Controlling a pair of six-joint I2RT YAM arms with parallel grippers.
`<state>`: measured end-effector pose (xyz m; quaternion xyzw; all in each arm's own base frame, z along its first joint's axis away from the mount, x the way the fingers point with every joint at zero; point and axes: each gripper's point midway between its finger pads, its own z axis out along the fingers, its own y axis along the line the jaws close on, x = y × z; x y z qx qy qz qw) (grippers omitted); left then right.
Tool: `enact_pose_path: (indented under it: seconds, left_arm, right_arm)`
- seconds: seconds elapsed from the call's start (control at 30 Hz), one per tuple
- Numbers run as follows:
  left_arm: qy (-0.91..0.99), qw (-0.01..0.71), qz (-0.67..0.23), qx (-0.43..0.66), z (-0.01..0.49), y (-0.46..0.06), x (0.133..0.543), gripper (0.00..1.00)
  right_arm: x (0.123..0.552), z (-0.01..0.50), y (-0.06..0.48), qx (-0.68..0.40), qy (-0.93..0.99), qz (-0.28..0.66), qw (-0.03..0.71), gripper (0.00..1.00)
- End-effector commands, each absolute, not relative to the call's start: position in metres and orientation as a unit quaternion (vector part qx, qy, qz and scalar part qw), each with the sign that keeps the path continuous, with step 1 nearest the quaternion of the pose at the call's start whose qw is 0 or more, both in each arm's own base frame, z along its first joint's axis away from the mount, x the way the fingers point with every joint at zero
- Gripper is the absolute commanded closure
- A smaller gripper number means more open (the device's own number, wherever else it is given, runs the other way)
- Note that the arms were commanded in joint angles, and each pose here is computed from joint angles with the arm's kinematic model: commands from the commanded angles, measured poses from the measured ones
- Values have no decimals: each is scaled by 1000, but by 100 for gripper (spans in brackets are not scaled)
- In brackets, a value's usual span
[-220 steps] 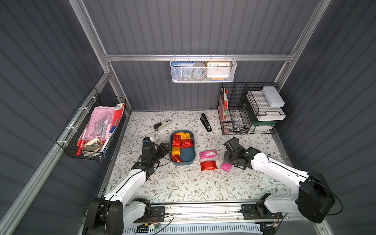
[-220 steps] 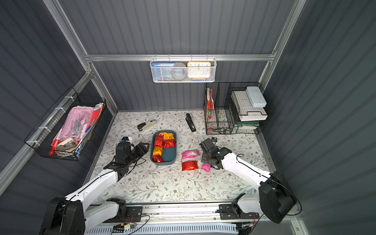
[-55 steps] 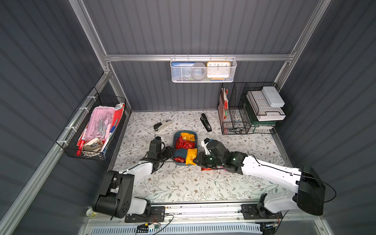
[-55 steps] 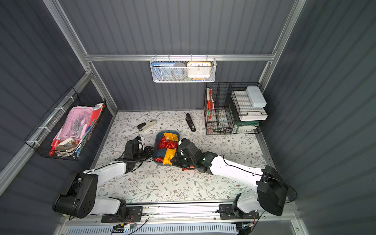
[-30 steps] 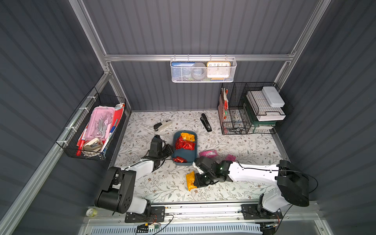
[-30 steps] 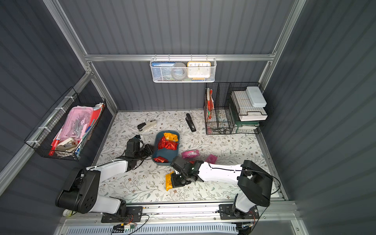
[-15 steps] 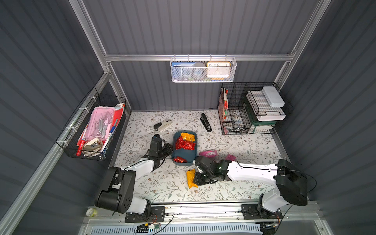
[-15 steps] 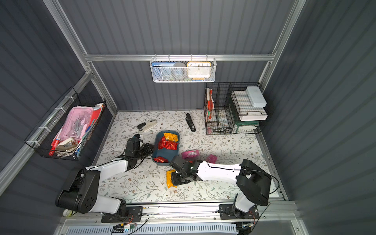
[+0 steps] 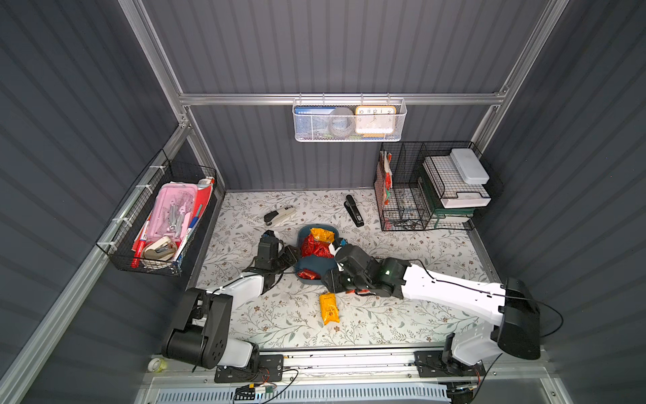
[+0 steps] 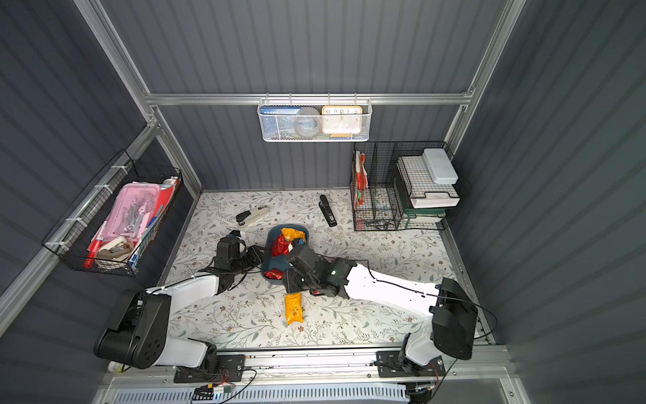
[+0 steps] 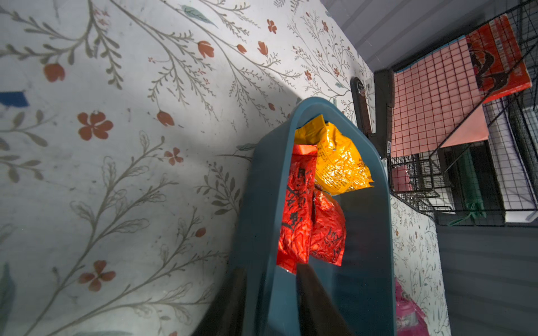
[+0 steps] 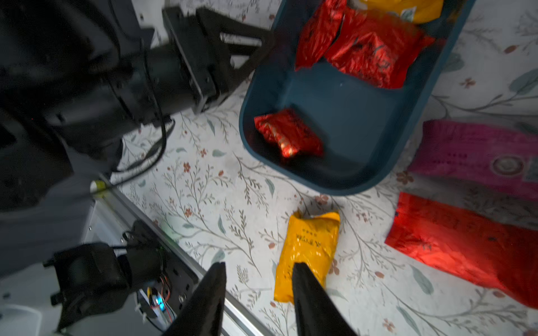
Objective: Take the tea bags out of the storage box
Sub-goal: Pick up the tea bag from the storage box.
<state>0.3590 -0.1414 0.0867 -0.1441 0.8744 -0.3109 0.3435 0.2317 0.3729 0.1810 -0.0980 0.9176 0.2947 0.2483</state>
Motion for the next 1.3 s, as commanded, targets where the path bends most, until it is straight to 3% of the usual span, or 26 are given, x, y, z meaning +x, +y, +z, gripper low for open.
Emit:
enact_pose_path:
  seconds: [0.0, 0.1, 0.3, 0.53, 0.87, 1.13, 1.27]
  left_arm:
    - [877, 342, -310, -135, 91, -142, 352, 57]
    - [879, 349, -294, -137, 95, -136, 350, 51]
    - [882, 349, -265, -176, 96, -119, 340, 50]
    - [875, 350, -226, -246, 91, -91, 319, 51]
    - [874, 344, -256, -231, 91, -101, 312, 52]
    - [873, 343, -266, -224, 92, -105, 310, 53]
    - [870, 348, -269, -223, 97, -104, 310, 53]
  right_arm:
    - [274, 184, 381, -12, 914, 292, 280, 56]
    - [297, 177, 389, 34, 915, 287, 283, 54]
    - [326, 148, 401, 115, 910, 306, 256, 52]
    - [337, 106, 425, 128, 916, 321, 205, 50]
    - [354, 78, 431, 128, 919, 314, 203, 50]
    - [369, 69, 439, 134, 917, 318, 202, 62]
    - [370, 61, 441, 136, 919, 313, 199, 63]
